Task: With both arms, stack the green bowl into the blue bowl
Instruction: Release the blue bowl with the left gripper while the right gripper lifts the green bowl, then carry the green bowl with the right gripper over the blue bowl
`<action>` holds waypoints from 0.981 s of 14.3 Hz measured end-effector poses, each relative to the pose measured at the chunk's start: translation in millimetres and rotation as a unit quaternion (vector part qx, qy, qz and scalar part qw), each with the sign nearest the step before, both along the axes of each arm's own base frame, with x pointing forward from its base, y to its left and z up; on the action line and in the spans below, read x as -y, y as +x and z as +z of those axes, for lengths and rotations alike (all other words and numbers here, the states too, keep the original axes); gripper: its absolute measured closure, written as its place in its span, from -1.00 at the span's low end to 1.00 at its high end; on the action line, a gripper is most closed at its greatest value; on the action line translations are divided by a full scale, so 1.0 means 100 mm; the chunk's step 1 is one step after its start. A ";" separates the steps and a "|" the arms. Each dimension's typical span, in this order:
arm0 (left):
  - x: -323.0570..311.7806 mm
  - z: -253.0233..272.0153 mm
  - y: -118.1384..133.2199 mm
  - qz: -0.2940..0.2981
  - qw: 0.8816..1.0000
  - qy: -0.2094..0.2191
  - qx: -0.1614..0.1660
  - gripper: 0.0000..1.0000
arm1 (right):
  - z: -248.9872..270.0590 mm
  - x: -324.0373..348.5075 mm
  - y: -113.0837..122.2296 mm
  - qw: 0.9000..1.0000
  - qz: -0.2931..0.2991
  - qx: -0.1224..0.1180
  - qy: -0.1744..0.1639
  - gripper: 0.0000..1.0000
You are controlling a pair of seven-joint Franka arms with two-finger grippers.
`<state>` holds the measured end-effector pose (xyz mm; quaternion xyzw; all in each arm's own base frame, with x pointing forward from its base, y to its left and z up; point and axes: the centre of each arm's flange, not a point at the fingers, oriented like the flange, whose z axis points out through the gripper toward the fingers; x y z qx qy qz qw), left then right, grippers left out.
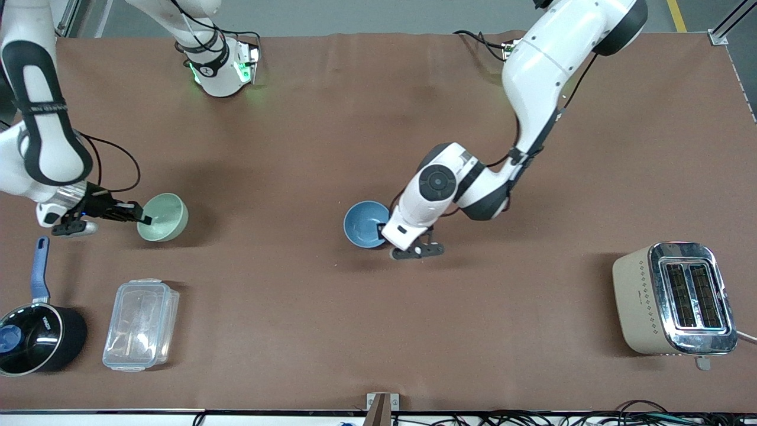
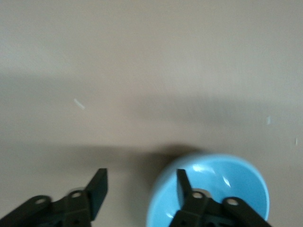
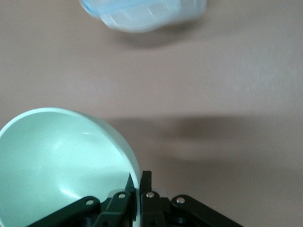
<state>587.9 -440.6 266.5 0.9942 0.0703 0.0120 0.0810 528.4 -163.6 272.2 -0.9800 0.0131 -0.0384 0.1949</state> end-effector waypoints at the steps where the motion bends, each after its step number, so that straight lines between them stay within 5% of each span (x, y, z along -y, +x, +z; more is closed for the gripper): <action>1: -0.23 0.27 0.19 0.012 1.000 0.014 0.009 -0.72 | 0.15 -0.10 0.04 1.000 -0.004 0.005 0.002 0.92; 3: -0.82 0.82 0.51 0.038 0.998 0.032 0.025 -1.00 | 0.30 -0.42 0.13 1.000 0.004 0.008 0.007 0.92; 7: -2.09 1.67 0.85 0.029 0.996 0.068 0.040 -1.00 | 0.40 -1.35 0.34 1.000 -0.001 -0.007 0.019 0.92; 11: -3.06 2.46 0.70 -0.045 0.992 0.114 0.019 -1.00 | 0.58 -2.49 0.42 0.999 -0.029 -0.017 0.006 0.92; 14: -3.45 2.94 0.43 -0.065 0.992 0.108 0.002 -1.00 | 0.75 -3.31 0.36 0.998 -0.051 -0.030 -0.028 0.92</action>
